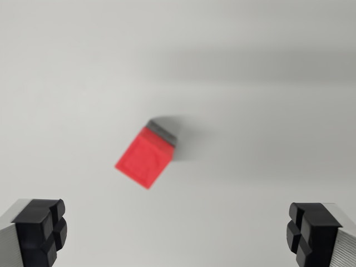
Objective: Destack cube
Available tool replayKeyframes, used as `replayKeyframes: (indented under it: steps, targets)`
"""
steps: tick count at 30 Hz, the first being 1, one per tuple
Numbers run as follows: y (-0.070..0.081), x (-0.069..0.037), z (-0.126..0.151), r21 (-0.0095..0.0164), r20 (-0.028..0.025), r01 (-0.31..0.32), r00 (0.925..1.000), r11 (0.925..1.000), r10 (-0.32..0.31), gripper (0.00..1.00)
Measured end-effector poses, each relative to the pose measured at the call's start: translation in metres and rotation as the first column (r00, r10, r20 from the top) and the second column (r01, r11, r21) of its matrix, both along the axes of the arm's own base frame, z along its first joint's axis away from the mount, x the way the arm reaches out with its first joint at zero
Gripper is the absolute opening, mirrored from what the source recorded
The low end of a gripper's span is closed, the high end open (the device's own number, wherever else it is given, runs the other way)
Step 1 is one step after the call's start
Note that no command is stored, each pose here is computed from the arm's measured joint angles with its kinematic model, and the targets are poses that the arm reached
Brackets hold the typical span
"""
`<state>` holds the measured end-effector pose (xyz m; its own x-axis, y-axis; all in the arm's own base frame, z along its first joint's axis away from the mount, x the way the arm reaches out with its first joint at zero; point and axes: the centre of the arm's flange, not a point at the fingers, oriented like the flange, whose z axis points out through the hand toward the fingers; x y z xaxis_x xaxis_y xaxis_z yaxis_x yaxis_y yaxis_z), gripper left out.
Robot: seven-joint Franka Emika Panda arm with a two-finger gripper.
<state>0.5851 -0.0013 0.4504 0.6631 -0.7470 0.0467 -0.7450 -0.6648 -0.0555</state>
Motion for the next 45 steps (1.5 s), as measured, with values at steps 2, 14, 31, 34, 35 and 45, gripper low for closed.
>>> replayKeyframes:
  steps: [2, 14, 31, 34, 35, 45]
  targets:
    - [0.000, 0.000, 0.000, 0.0000, 0.0000, 0.000, 1.0000, 1.0000, 0.000, 1.00]
    - [0.000, 0.000, 0.000, 0.0001, -0.0007, 0.001, 1.0000, 1.0000, -0.001, 1.00]
    - [0.006, -0.006, -0.022, 0.0051, -0.0117, 0.074, 0.9972, 0.9973, -0.074, 1.00]
    - [0.007, -0.008, -0.029, 0.0063, -0.0153, 0.097, 0.9952, 0.9953, -0.097, 1.00]
    - [0.008, -0.009, -0.030, 0.0065, -0.0157, 0.101, 0.9947, 0.9948, -0.101, 1.00]
    - [0.016, -0.016, -0.058, 0.0083, -0.0281, 0.191, 0.9812, 0.9815, -0.191, 1.00]
